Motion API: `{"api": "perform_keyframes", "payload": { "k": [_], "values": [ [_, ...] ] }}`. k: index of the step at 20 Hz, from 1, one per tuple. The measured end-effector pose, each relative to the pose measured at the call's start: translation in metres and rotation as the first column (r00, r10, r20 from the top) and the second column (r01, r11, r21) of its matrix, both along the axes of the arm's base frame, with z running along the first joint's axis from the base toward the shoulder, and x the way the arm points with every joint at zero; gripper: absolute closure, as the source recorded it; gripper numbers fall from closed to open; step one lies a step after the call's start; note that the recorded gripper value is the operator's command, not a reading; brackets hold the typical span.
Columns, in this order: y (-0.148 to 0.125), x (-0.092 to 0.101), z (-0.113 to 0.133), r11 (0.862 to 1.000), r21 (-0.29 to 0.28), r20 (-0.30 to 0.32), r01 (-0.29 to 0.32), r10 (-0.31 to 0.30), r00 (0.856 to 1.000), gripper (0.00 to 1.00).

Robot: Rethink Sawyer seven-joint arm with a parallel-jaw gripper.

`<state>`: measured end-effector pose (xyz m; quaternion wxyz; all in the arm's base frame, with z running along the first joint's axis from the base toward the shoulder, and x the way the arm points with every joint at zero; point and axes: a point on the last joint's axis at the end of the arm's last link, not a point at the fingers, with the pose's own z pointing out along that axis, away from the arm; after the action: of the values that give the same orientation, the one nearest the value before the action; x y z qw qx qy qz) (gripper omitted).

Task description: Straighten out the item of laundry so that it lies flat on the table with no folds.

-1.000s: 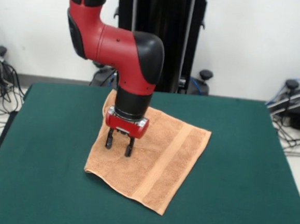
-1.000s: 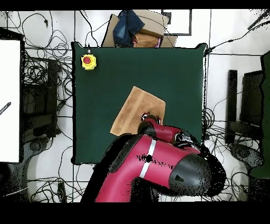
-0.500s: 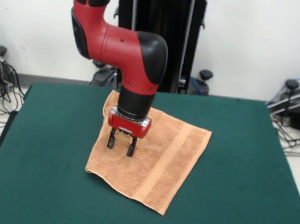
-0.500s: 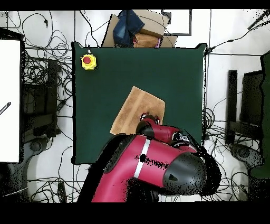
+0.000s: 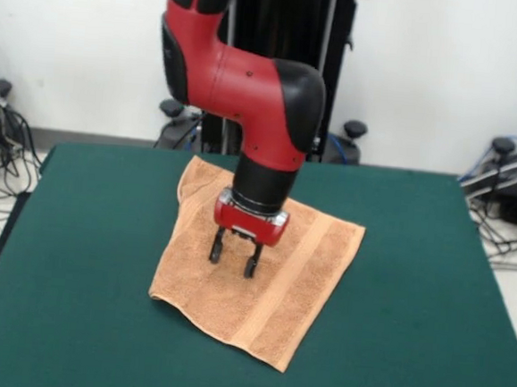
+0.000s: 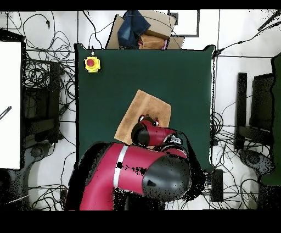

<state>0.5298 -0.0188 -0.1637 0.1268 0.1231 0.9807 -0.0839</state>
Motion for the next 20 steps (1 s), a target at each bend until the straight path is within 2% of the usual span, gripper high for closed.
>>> {"api": "perform_keyframes", "payload": {
  "k": [4, 12, 14, 20],
  "values": [
    [0.008, 0.003, 0.004, 1.0, 0.0, 0.006, -0.009, 0.009, 1.0, 0.0],
    [0.006, 0.019, 0.021, 1.0, -0.005, 0.04, -0.005, 0.005, 0.999, 0.0],
    [0.001, 0.022, 0.029, 1.0, -0.005, 0.049, 0.005, -0.005, 0.999, 0.0],
    [-0.044, 0.016, 0.075, 0.997, 0.009, 0.056, 0.079, -0.079, 0.995, 0.0]
  ]
}}
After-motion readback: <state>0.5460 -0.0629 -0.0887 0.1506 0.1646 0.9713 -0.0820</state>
